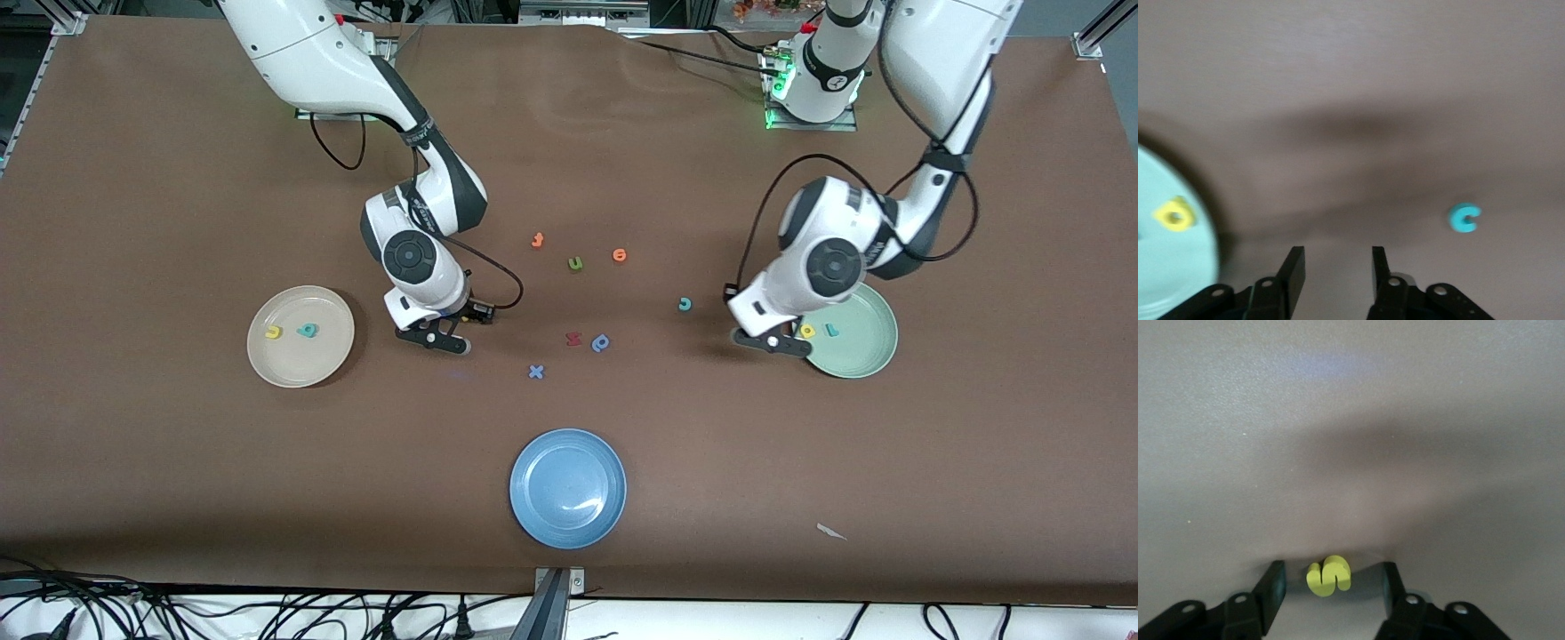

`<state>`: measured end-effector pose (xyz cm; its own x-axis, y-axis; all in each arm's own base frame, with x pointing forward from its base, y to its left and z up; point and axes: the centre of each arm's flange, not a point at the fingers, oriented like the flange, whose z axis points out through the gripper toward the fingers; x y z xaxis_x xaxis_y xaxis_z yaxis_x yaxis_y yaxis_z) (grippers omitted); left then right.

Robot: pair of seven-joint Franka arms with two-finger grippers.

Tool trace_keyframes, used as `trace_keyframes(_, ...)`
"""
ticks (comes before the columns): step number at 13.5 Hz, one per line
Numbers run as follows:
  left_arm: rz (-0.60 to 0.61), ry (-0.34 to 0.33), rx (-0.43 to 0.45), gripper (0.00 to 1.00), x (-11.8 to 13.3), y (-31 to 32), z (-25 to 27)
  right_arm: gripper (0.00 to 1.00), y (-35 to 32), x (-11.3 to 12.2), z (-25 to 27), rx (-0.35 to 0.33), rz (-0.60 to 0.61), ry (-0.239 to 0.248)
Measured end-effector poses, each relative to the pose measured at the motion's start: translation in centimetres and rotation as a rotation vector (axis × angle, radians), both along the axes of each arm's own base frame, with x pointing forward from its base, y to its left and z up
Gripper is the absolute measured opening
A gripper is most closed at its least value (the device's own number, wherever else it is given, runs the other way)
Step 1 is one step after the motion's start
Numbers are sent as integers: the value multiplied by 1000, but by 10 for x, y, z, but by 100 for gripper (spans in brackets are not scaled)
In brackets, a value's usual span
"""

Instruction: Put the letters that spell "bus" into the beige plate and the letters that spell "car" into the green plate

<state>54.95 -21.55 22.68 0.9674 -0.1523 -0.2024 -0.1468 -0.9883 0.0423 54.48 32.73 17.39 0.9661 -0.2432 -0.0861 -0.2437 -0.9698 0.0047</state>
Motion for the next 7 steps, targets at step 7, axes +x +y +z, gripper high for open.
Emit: trace_keyframes(7,98,-43,-34,53,-19,-59,-49,28,1,1,3,3,1,-5)
